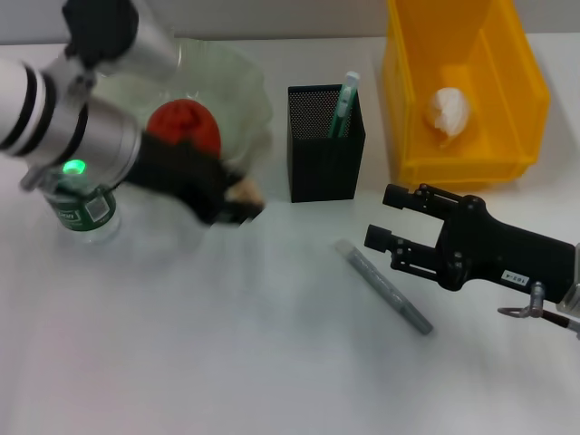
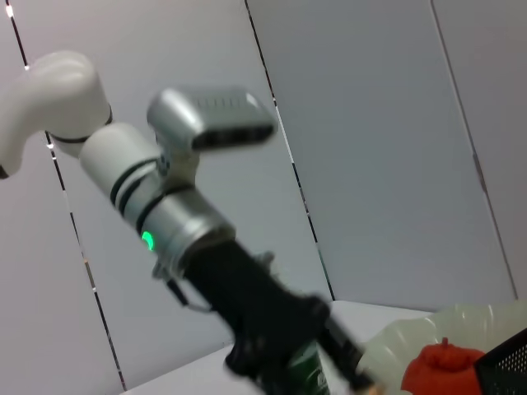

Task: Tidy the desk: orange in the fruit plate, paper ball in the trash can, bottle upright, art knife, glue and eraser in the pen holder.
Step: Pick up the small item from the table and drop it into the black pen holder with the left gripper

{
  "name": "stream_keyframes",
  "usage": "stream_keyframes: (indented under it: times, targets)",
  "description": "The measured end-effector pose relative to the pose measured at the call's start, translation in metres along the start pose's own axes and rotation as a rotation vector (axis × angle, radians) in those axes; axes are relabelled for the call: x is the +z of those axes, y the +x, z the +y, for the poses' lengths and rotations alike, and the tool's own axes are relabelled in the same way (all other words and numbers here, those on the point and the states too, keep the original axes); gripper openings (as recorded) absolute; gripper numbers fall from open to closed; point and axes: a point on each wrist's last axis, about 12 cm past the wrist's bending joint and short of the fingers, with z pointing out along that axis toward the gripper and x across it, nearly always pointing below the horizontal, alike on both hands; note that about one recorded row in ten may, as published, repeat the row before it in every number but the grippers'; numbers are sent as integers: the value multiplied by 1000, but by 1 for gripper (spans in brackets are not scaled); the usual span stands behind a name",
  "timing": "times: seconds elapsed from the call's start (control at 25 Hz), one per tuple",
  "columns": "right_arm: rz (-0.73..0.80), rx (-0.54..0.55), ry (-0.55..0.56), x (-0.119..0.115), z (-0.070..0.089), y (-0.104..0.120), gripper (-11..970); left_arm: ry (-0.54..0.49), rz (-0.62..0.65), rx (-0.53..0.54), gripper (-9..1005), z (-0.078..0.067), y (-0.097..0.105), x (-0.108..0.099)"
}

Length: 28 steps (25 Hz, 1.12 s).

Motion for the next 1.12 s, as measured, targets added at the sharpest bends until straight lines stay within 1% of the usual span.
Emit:
stream_keyframes:
  times: [0.04,0.12,0.16,0.2,0.24,0.4,0.56,0.64,0.68,0.76,0.92,1.12]
  targets:
    - [0,3,-1,0,0,1,688,0,0,0,418,0,0,0]
    - [1,7,-2,0,1,2,688,-4,-66,14,418,2,-10,-2]
    - [1,8,-3,0,1,2,688,-8,-100,21,418,3,-14,-3]
    - [1,9,-2,0,2,2,688,-15,-167,32,418,4,-23,-3]
    - [1,9,-2,0,2,2,689,-15,-167,32,418,4,-23,-3]
    - [1,19,-5,0,3,4,689,-34,-303,51,420,6,-35,1]
    - [-1,19,-9,0,4,4,689,-49,-328,46,421,8,-39,8]
    - [-1,19,-11,0,4,4,689,-60,-322,54,422,7,-41,15]
    - [-1,19,-11,0,4,4,689,-60,-322,54,422,7,-41,15]
    - [-1,19,-11,0,4,4,689,-93,-314,67,423,6,-44,26]
    - [0,18,-12,0,4,4,689,-116,-301,71,424,6,-44,37]
    - [1,18,-11,0,4,4,689,-154,-291,47,425,13,-40,43]
